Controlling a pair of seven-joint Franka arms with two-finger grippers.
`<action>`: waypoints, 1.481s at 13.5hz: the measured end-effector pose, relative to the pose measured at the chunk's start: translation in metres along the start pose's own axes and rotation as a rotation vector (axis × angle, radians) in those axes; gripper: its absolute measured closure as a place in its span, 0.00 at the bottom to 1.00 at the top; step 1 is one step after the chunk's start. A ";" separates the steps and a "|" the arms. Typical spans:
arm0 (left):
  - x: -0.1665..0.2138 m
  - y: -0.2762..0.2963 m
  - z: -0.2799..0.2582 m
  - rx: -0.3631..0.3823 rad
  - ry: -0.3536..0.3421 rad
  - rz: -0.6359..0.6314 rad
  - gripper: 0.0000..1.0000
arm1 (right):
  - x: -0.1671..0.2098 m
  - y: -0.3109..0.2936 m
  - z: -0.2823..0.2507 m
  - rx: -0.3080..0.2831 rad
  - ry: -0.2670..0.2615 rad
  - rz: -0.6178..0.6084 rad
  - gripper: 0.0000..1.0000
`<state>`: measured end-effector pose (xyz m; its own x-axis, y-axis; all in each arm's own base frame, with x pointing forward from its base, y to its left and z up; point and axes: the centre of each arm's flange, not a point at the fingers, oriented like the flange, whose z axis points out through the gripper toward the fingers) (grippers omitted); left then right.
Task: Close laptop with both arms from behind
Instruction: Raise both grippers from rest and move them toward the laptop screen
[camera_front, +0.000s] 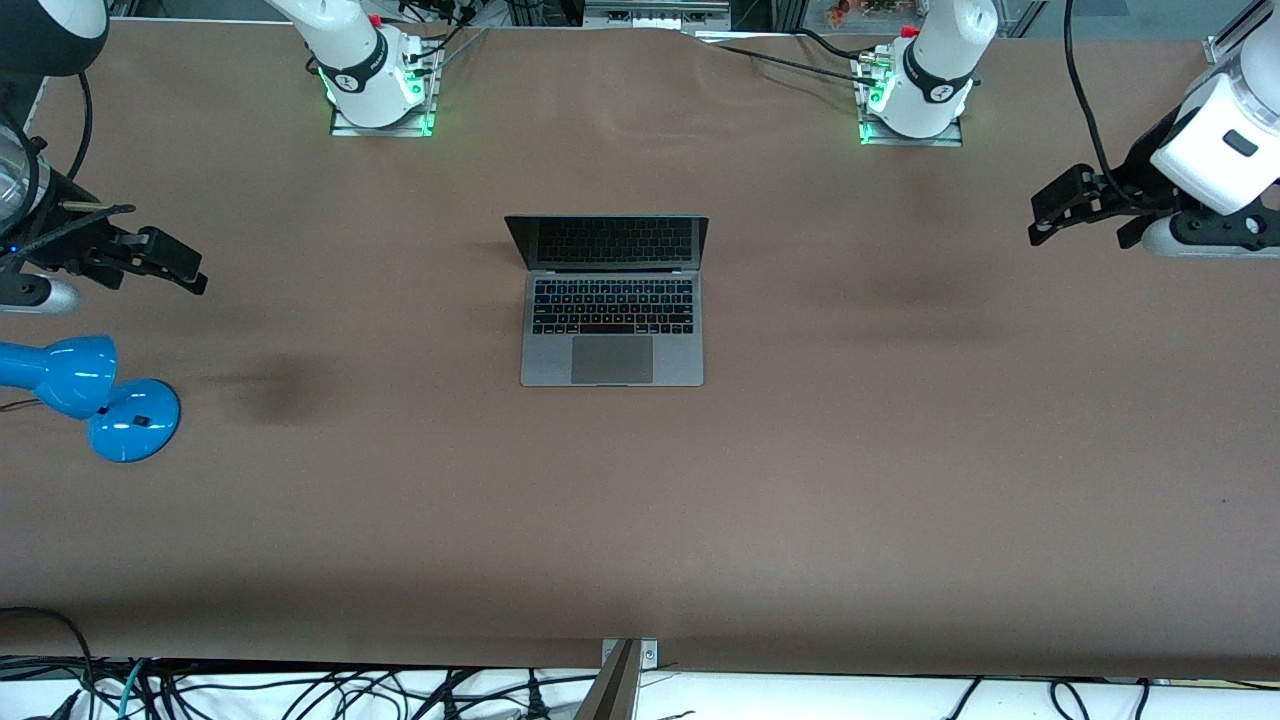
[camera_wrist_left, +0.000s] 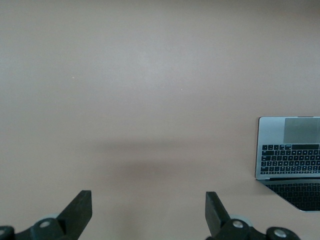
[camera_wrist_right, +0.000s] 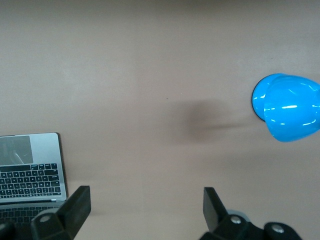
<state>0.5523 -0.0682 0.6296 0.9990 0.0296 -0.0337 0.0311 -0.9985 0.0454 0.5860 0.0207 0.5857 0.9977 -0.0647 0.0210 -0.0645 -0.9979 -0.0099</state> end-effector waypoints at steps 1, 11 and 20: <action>0.000 0.000 0.002 0.001 -0.004 -0.001 0.00 | 0.000 0.000 0.000 0.000 0.000 0.000 0.00; 0.003 -0.003 0.021 0.002 -0.017 -0.013 0.00 | 0.000 -0.006 0.002 0.000 0.000 -0.012 0.00; 0.002 0.012 0.035 0.003 -0.044 -0.026 0.00 | -0.043 -0.156 0.059 0.017 -0.100 -0.339 0.00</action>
<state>0.5533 -0.0819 0.5947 0.9955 0.0536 -0.0782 0.0569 -0.9975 0.0408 0.5542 0.1793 0.5273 0.9595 0.2723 -0.0720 0.2703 -0.9621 -0.0359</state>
